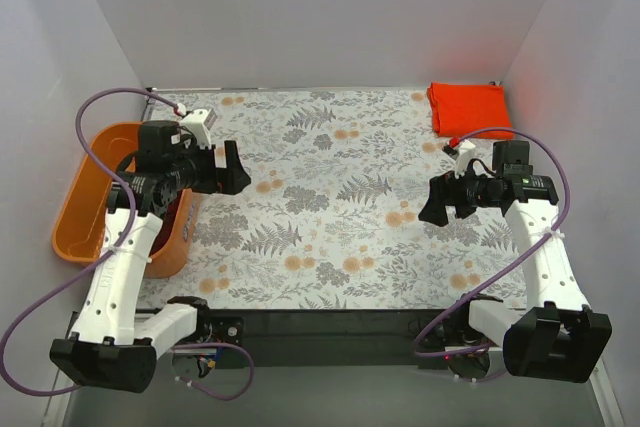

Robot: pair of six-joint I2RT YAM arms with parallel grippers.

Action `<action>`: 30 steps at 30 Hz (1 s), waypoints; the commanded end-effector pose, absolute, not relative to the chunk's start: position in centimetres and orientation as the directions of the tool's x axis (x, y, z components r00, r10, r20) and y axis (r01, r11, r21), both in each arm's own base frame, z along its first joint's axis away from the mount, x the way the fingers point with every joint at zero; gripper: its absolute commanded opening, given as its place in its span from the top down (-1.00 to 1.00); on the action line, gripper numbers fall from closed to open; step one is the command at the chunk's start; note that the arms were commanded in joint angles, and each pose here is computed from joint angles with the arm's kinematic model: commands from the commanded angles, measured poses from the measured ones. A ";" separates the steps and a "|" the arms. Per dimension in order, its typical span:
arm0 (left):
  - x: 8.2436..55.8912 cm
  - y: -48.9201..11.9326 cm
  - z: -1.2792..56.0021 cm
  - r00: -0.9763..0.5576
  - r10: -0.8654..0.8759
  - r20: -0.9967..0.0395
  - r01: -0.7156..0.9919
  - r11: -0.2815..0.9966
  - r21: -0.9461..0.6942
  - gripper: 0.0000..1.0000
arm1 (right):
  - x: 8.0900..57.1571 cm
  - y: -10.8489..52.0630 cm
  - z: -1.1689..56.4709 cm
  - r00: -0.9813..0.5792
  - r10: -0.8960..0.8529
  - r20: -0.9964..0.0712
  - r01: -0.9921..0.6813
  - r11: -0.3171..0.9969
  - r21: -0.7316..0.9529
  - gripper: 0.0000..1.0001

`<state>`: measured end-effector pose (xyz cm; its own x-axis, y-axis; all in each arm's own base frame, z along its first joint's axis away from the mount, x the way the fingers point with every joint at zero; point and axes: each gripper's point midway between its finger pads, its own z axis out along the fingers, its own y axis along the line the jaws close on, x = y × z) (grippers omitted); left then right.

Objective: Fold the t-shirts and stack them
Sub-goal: Grab the tshirt from the pile

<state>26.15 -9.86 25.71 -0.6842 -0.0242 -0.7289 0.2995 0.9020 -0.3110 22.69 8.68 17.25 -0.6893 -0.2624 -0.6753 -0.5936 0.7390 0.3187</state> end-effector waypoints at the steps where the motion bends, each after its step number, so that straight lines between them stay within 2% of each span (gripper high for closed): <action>1: 26.7 -10.1 29.0 -0.629 0.016 -0.778 0.375 0.882 -0.285 -0.91 | 22.8 9.1 17.6 -0.677 -0.250 -0.692 -0.603 0.728 0.327 -0.97; 5: 28.8 -9.2 32.0 -0.571 0.050 -0.819 0.379 0.901 -0.209 -0.92 | 22.7 9.2 17.5 -0.680 -0.251 -0.689 -0.605 0.722 0.335 -0.97; 10: 33.6 -6.4 36.0 -0.524 0.051 -0.850 0.276 0.955 -0.112 -0.92 | 22.9 9.2 17.2 -0.687 -0.253 -0.681 -0.604 0.720 0.342 -0.97; 16: 37.5 2.8 36.4 -0.549 -0.003 -0.836 0.057 0.998 -0.041 -0.92 | 22.8 9.3 16.6 -0.697 -0.259 -0.669 -0.606 0.711 0.357 -0.97; 20: 38.5 9.0 32.3 -0.646 -0.043 -0.762 -0.070 0.998 0.003 -0.91 | 22.9 9.1 16.2 -0.706 -0.266 -0.656 -0.601 0.715 0.357 -0.97; 23: 37.4 12.5 28.8 -0.719 -0.063 -0.693 -0.130 0.991 0.045 -0.92 | 23.0 9.0 15.9 -0.710 -0.269 -0.650 -0.599 0.716 0.358 -0.97; 27: 34.2 14.1 21.8 -0.843 -0.077 -0.532 -0.117 0.992 0.041 -0.92 | 23.3 9.0 15.8 -0.717 -0.270 -0.643 -0.595 0.718 0.362 -0.97; 30: 32.1 15.1 18.0 -0.882 -0.046 -0.468 -0.101 0.991 0.092 -0.93 | 23.7 9.0 15.9 -0.726 -0.263 -0.636 -0.587 0.718 0.373 -0.97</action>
<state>34.82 14.79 19.92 -0.8415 -0.1286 -0.5247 -0.1623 0.9866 0.0186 22.83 8.80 15.15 -0.7442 -0.2632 -0.6139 -0.5710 0.7276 0.3802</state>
